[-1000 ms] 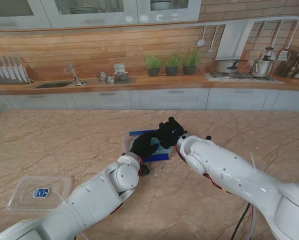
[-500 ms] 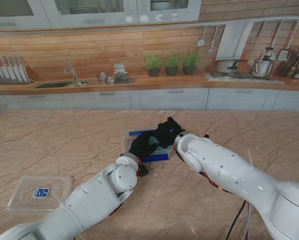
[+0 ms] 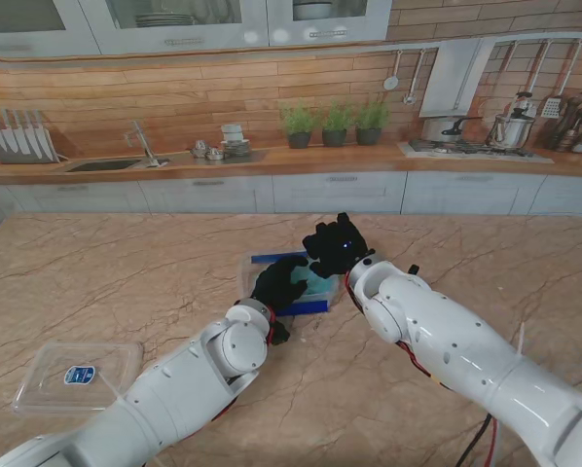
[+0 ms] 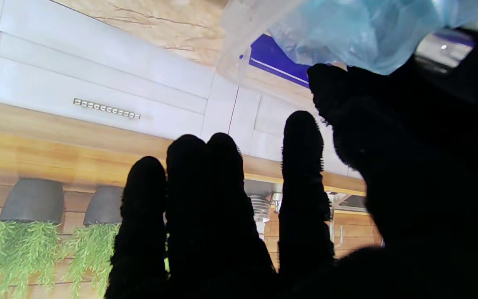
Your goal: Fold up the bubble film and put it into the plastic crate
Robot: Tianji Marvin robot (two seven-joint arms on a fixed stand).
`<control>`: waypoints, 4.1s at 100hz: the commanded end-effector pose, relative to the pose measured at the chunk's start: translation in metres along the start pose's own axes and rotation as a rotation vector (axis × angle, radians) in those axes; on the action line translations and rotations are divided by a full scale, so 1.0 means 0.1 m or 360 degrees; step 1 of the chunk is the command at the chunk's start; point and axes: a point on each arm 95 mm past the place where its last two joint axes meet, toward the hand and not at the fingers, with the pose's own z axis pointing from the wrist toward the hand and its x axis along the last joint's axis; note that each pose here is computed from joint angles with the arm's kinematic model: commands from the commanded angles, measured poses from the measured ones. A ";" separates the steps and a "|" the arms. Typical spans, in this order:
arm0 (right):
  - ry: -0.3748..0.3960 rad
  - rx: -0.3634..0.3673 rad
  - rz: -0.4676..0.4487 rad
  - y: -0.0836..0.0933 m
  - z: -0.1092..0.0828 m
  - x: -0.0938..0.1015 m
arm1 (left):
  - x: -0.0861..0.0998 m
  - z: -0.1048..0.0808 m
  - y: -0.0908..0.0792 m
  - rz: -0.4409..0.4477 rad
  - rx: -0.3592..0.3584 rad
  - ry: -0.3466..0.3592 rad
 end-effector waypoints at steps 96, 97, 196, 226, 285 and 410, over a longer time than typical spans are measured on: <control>0.0002 0.0063 -0.0018 -0.17 -0.01 0.07 | 0.06 -0.33 -0.17 -0.0271 0.0133 0.0105; 0.0002 0.0060 -0.0019 -0.17 -0.02 0.07 | 0.06 -0.33 -0.17 -0.0273 0.0135 0.0106; -0.0006 -0.0052 -0.0054 0.07 -0.18 0.01 | 0.15 -0.51 -0.38 -0.0321 0.0279 0.0214; -0.0051 -0.0163 -0.0028 0.20 -0.37 0.00 | 0.18 -0.71 -0.57 -0.0300 0.0345 0.0292; -0.0323 -0.0168 0.1179 0.19 -1.13 0.43 | -0.22 -1.67 -1.31 0.0191 0.0203 0.0181; -0.0320 -0.0258 0.1344 0.33 -1.82 0.63 | -1.35 -2.74 -1.65 0.0801 0.0264 -0.1066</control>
